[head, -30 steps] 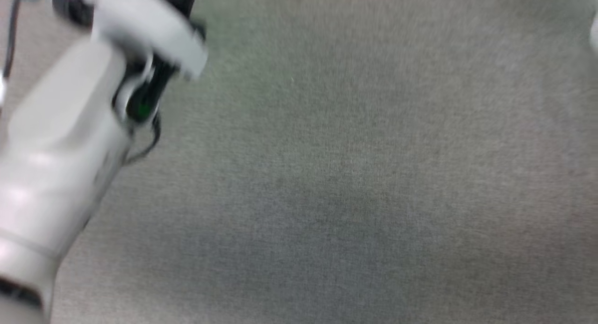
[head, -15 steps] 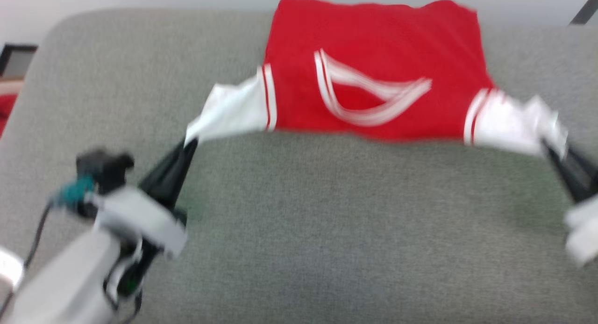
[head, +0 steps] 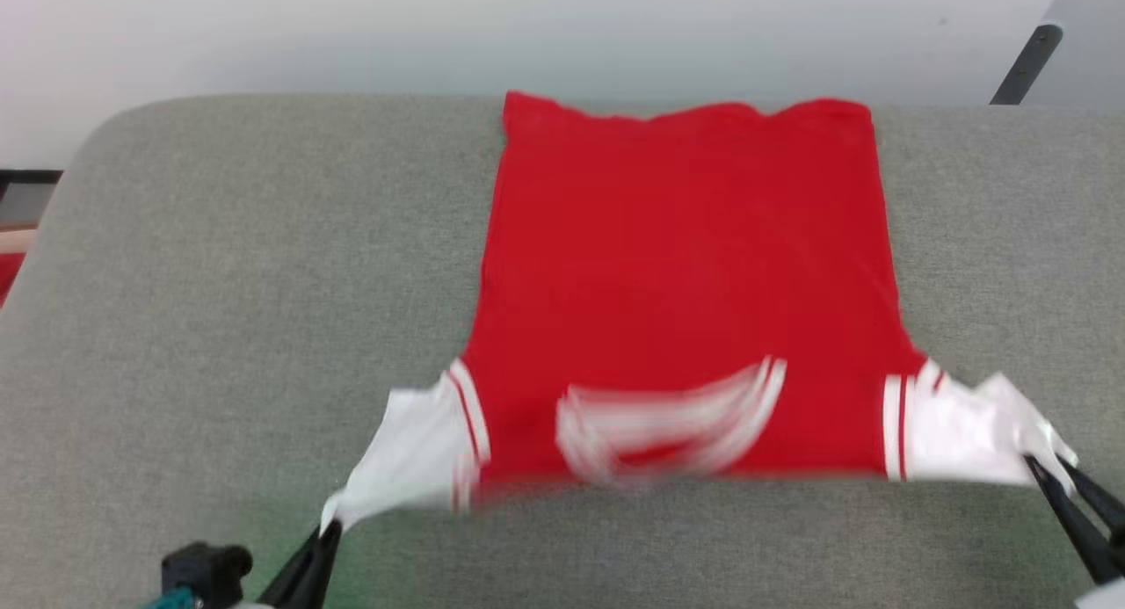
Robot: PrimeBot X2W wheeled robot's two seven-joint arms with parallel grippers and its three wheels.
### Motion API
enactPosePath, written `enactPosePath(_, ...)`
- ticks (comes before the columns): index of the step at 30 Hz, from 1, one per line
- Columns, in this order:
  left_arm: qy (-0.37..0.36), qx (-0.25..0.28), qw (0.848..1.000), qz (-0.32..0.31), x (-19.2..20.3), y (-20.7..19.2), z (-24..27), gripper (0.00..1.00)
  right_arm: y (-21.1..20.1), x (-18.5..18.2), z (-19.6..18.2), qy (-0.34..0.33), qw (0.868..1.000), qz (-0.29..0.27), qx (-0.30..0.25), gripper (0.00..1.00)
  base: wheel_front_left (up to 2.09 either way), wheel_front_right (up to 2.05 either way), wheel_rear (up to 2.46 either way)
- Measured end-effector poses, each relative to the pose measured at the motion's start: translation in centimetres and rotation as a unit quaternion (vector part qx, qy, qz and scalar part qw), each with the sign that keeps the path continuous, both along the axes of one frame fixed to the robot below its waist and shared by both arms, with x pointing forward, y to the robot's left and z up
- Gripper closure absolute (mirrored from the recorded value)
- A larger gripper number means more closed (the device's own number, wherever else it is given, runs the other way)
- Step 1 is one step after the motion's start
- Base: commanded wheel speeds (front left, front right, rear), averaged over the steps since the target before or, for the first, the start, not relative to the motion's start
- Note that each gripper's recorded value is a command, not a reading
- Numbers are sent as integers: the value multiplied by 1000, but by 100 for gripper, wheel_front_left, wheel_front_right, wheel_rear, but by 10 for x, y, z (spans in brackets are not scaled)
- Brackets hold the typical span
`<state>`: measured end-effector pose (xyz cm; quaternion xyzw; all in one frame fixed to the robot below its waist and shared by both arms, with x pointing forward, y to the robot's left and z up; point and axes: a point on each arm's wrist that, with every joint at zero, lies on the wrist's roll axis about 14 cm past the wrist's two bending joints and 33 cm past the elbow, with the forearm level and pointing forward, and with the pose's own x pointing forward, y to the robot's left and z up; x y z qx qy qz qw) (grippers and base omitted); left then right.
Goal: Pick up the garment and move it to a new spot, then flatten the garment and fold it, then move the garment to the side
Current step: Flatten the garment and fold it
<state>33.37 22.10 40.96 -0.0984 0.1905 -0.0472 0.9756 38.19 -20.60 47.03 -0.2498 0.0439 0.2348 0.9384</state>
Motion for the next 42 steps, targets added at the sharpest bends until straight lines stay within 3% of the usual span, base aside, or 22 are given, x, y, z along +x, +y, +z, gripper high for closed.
enactPosePath(18,39,-30,998,28,-14,-7,-29,100,-24,-26,-46,100,991,-81,38,100,0,0,0)
enactPosePath(19,41,-32,998,27,-14,-8,-30,100,-23,-25,-47,101,991,-80,39,76,0,0,0)
enactPosePath(21,42,-34,998,28,-13,-10,-31,100,-19,-21,-46,104,990,-79,48,47,0,0,0)
enactPosePath(22,42,-33,998,28,-13,-10,-32,100,-17,-20,-46,103,991,-75,48,5,0,0,0)
enactPosePath(23,43,-33,998,27,-13,-10,-32,100,-16,-18,-45,102,991,-72,47,0,0,0,0)
enactPosePath(30,42,-33,998,25,-5,-14,-34,100,-19,-12,-40,101,990,-77,64,0,0,0,0)
enactPosePath(36,37,-33,999,20,3,-19,-34,100,-31,3,-23,92,977,-135,137,0,0,0,0)
enactPosePath(42,35,-38,999,15,8,-25,-35,100,-25,37,4,78,969,-150,182,0,0,0,0)
